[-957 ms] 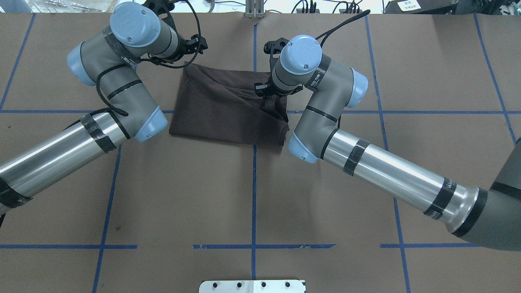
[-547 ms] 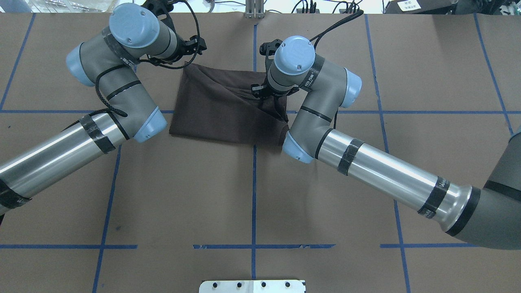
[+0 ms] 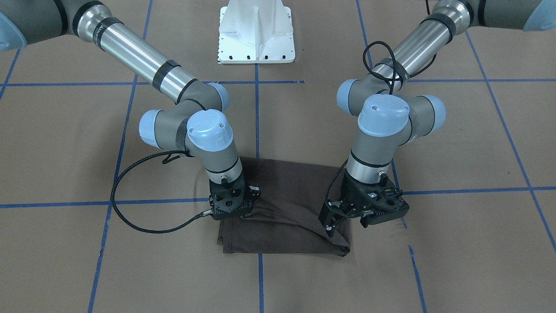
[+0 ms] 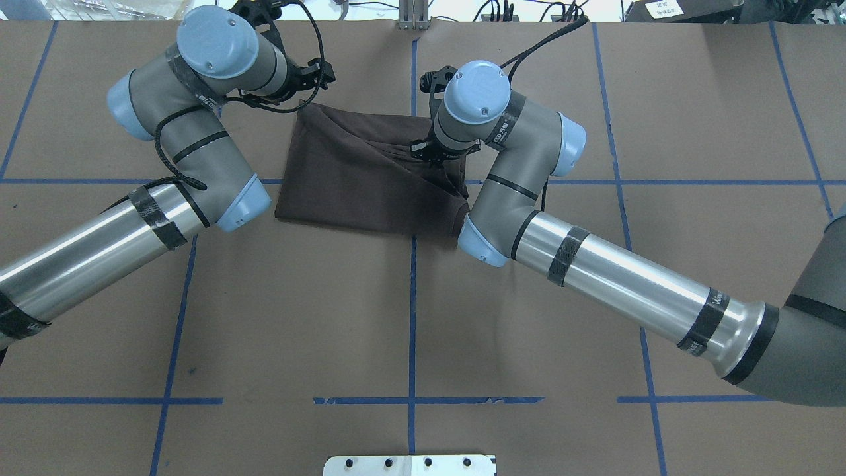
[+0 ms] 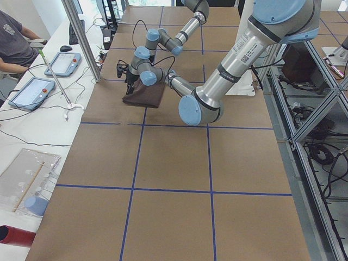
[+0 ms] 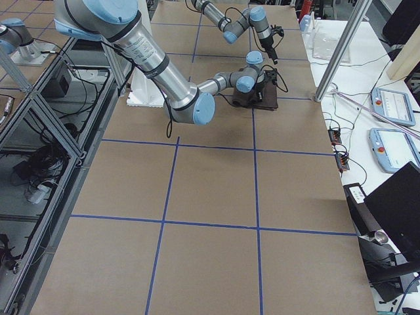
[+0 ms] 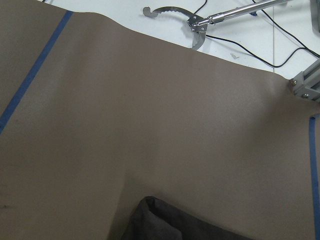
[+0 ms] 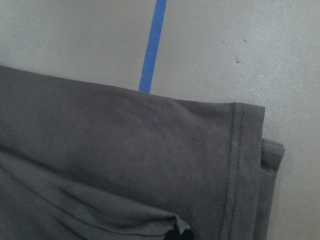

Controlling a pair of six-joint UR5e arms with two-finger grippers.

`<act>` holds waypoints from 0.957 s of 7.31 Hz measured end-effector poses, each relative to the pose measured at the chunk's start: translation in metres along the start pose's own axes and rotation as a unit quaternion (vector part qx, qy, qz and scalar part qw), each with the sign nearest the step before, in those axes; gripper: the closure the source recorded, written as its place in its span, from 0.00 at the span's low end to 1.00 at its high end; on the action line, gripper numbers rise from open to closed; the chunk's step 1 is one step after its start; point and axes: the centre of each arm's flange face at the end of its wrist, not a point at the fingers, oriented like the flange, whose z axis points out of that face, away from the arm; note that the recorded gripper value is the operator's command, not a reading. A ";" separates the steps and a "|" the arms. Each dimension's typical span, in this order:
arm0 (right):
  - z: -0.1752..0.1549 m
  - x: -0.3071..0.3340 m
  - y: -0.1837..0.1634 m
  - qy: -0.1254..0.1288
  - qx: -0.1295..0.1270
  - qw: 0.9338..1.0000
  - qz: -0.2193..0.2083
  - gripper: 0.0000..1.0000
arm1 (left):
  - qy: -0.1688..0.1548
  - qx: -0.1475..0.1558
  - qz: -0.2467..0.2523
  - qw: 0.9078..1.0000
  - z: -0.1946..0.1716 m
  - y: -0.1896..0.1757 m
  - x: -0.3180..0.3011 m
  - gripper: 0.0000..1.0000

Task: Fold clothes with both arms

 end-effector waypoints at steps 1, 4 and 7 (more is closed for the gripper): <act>-0.001 0.001 -0.002 0.000 0.001 1.000 -0.002 1.00 | 0.000 0.000 0.000 1.000 0.000 0.000 0.000 0.00; -0.016 0.022 -0.030 0.005 0.019 1.000 0.000 1.00 | 0.002 0.000 0.000 1.000 -0.002 0.000 0.002 0.00; -0.026 0.046 -0.055 0.021 0.040 0.999 0.004 0.00 | 0.004 0.001 0.000 1.000 -0.003 0.000 0.004 0.00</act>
